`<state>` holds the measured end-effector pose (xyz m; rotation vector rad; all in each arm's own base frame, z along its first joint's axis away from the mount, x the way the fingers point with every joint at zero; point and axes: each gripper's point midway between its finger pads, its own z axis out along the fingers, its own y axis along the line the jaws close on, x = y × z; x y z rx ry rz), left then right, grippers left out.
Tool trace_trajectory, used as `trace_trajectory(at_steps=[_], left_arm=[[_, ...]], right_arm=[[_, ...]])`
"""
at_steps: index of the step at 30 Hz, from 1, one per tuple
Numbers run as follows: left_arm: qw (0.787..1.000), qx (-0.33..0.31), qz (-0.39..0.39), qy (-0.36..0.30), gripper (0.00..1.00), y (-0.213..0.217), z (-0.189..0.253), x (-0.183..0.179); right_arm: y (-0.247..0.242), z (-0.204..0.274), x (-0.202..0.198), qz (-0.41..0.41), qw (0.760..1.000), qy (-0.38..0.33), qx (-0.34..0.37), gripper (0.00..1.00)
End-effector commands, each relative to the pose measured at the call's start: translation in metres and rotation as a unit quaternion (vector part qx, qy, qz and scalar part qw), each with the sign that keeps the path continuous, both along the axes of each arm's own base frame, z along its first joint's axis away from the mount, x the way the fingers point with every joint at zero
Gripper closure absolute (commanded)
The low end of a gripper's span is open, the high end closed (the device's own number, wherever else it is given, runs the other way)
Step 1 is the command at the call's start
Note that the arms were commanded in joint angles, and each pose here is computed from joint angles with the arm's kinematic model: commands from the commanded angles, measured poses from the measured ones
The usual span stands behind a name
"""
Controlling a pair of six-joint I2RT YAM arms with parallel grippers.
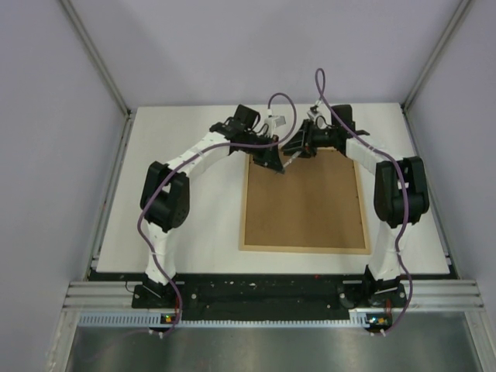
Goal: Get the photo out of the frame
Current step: Adjust the screwdriver.
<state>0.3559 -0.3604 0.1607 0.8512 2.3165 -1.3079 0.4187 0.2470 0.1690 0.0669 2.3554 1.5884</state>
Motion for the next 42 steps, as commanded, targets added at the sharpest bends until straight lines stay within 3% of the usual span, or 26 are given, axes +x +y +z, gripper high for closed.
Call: trace_trajectory(at_steps=[1, 8, 14, 42], left_arm=[[0.999, -0.038, -0.01, -0.024, 1.0, 0.0, 0.035, -0.005], [0.999, -0.031, -0.016, -0.026, 1.0, 0.004, 0.033, -0.011], [0.999, -0.027, -0.028, -0.031, 1.0, 0.007, 0.032, -0.016], [0.998, -0.033, -0.058, -0.013, 1.0, 0.003, 0.035, -0.032]], right_arm=[[0.0, 0.034, -0.016, 0.055, 0.996, -0.069, 0.02, 0.61], [-0.001, 0.039, -0.033, 0.102, 0.992, -0.077, 0.02, 0.56], [-0.001, 0.032, -0.043, 0.132, 0.99, -0.049, 0.033, 0.64], [0.027, 0.03, -0.068, 0.183, 0.981, -0.044, 0.039, 0.73]])
